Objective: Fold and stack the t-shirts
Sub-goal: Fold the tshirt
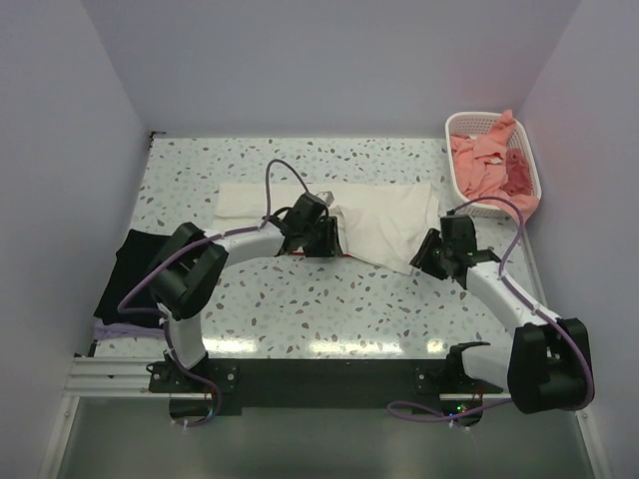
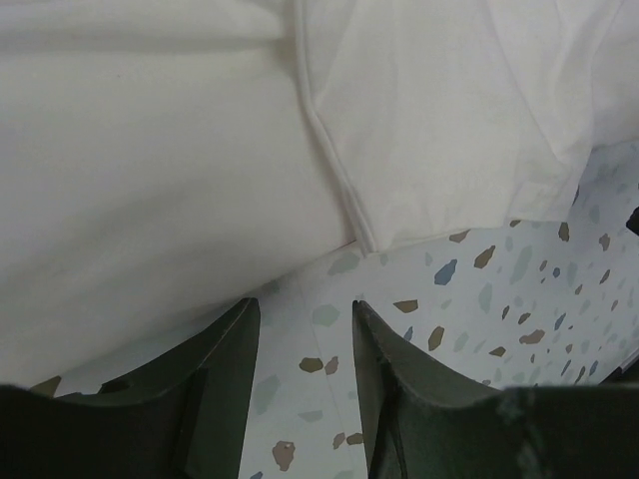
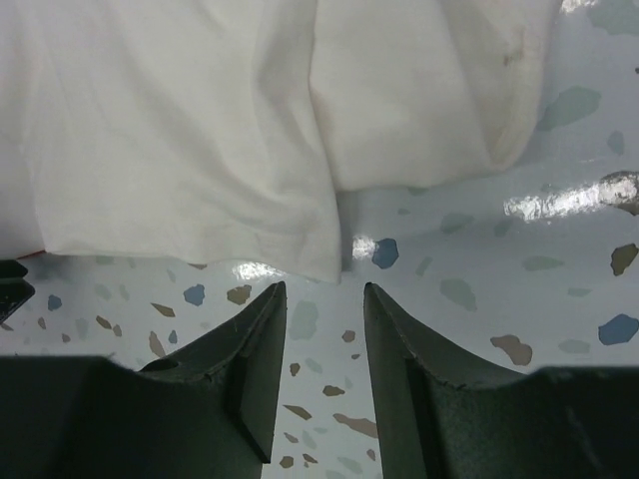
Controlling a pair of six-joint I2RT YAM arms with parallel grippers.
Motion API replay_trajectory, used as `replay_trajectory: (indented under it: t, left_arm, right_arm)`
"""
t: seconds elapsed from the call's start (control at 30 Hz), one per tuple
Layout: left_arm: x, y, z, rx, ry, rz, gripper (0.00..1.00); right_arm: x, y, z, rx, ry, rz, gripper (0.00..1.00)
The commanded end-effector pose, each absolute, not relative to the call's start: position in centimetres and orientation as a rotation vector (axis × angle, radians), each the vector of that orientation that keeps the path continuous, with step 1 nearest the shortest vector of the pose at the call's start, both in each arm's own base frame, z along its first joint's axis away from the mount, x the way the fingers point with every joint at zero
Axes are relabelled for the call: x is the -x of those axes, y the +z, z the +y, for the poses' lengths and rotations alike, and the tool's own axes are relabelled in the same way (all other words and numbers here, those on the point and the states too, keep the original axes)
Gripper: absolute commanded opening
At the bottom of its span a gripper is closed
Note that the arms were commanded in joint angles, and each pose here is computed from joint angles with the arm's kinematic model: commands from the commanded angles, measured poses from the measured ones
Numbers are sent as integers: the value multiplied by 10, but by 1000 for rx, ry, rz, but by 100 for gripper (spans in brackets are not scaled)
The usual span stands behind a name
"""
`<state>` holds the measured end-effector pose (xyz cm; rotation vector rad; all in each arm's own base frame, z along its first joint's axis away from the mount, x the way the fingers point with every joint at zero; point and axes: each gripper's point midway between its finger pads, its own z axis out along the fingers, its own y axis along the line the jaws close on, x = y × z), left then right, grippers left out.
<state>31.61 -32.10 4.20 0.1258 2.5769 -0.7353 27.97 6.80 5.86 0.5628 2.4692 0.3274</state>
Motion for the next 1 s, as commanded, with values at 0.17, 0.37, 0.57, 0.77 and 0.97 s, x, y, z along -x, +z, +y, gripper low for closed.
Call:
replay_trajectory:
  t: [0.17,0.37,0.57,0.77,0.97]
  left_arm:
    - [-321,61,-365,-224,-853,2476,48]
    - [-323,65,-372,-214,-868,2454,48]
    - [-326,64,-376,-212,-879,2449,49]
    - [-334,58,-379,-198,-859,2451,50]
    - [-340,49,-384,-176,-858,2465,44]
  right_arm:
    - [-266,43,75,-647,408,2448,42]
    - [-272,35,79,-688,464,2394,42]
    - [-278,30,77,-712,454,2360,41]
    - [-282,26,76,-725,452,2348,41]
    - [-284,24,76,-722,448,2345,38]
